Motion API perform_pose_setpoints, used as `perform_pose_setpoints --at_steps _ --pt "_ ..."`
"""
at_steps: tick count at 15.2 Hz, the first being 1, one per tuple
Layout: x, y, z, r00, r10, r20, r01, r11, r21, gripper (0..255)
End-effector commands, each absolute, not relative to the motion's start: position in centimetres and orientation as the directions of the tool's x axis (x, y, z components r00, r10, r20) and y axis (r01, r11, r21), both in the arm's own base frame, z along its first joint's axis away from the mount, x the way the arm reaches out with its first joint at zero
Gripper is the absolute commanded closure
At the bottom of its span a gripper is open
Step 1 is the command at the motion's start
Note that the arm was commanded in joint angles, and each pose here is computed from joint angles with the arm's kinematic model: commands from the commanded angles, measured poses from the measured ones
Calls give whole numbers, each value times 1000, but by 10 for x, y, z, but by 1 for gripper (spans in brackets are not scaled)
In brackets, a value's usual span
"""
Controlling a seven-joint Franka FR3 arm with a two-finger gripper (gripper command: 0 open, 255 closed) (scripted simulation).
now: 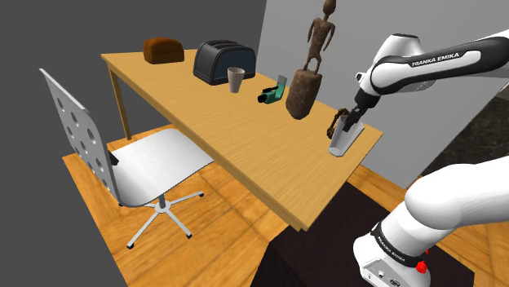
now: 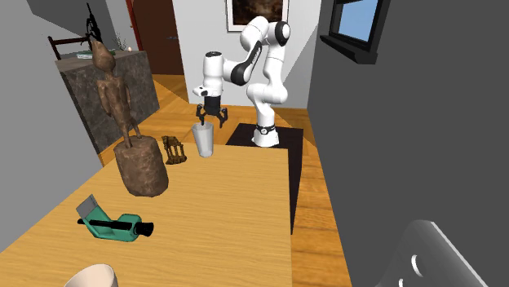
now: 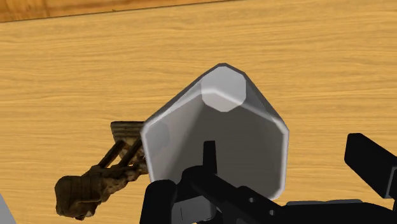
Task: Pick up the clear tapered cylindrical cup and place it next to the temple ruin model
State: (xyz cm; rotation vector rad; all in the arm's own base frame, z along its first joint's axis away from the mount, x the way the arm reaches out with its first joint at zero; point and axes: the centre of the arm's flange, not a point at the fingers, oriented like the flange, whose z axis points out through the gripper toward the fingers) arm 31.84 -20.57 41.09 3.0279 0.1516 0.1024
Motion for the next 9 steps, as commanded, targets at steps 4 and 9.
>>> perform_pose_setpoints --at_steps 4,9 --pt "314 -201 443 993 103 60 96 -989 110 0" --pt "315 -201 443 993 103 60 96 -989 110 0"
